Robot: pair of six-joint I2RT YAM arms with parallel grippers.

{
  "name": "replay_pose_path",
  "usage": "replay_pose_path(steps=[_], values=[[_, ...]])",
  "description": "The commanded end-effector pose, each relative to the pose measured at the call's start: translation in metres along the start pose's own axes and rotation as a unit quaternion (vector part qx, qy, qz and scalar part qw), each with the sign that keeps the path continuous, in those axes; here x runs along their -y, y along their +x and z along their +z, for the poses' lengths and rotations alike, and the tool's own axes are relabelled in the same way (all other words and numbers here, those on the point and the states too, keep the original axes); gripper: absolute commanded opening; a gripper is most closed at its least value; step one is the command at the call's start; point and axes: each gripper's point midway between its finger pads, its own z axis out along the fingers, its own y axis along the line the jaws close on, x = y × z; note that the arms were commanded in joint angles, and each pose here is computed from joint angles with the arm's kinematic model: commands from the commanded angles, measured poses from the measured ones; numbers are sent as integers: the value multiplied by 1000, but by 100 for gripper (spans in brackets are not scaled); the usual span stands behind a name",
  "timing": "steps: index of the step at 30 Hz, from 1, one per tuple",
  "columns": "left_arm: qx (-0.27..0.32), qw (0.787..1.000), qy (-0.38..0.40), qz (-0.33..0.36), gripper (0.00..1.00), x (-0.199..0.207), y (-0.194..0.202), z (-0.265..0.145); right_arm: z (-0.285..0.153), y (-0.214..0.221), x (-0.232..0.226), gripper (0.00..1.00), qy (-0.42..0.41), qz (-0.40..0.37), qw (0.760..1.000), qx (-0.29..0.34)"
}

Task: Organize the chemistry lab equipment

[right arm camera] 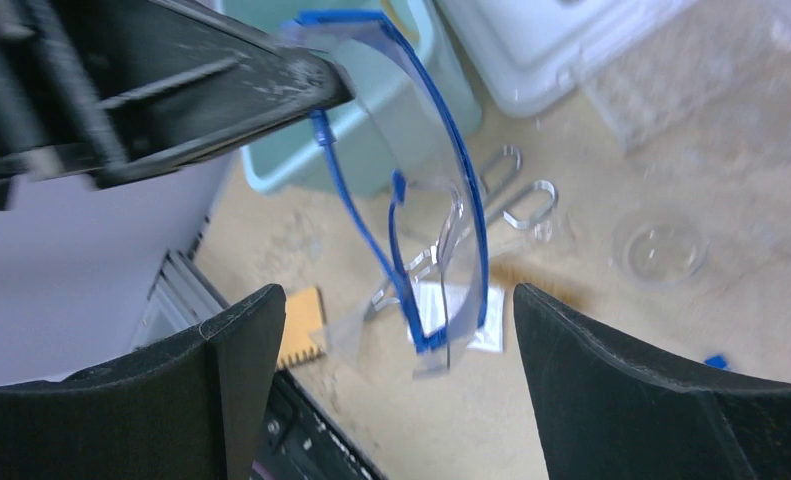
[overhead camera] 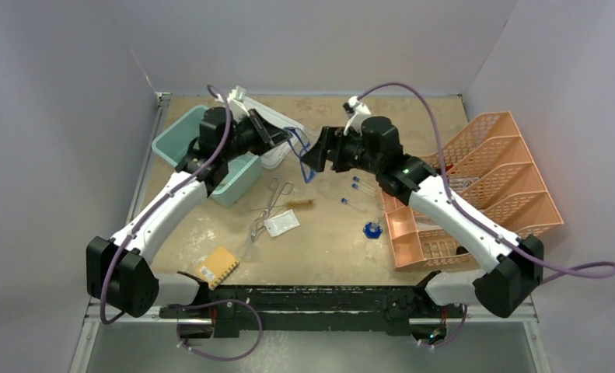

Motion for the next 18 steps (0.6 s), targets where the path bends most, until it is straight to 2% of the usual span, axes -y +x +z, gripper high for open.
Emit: replay_pose_path(steps=[1, 5, 8, 12, 18], values=[[29, 999, 19, 21, 0, 5, -49, -18, -42, -72, -26, 86, -11, -40, 993, 106], [50, 998, -9, 40, 0, -9, -86, -37, -58, -95, -25, 86, 8, -58, 987, 147], [70, 996, -47, 39, 0, -34, -118, -52, -56, -99, -18, 86, 20, -50, 987, 152], [107, 989, -101, 14, 0, -84, -156, -71, -44, -97, -12, 85, 20, -58, 989, 138], [111, 974, -194, -29, 0, -171, -168, -100, -30, -101, -3, 85, 35, -82, 988, 128]])
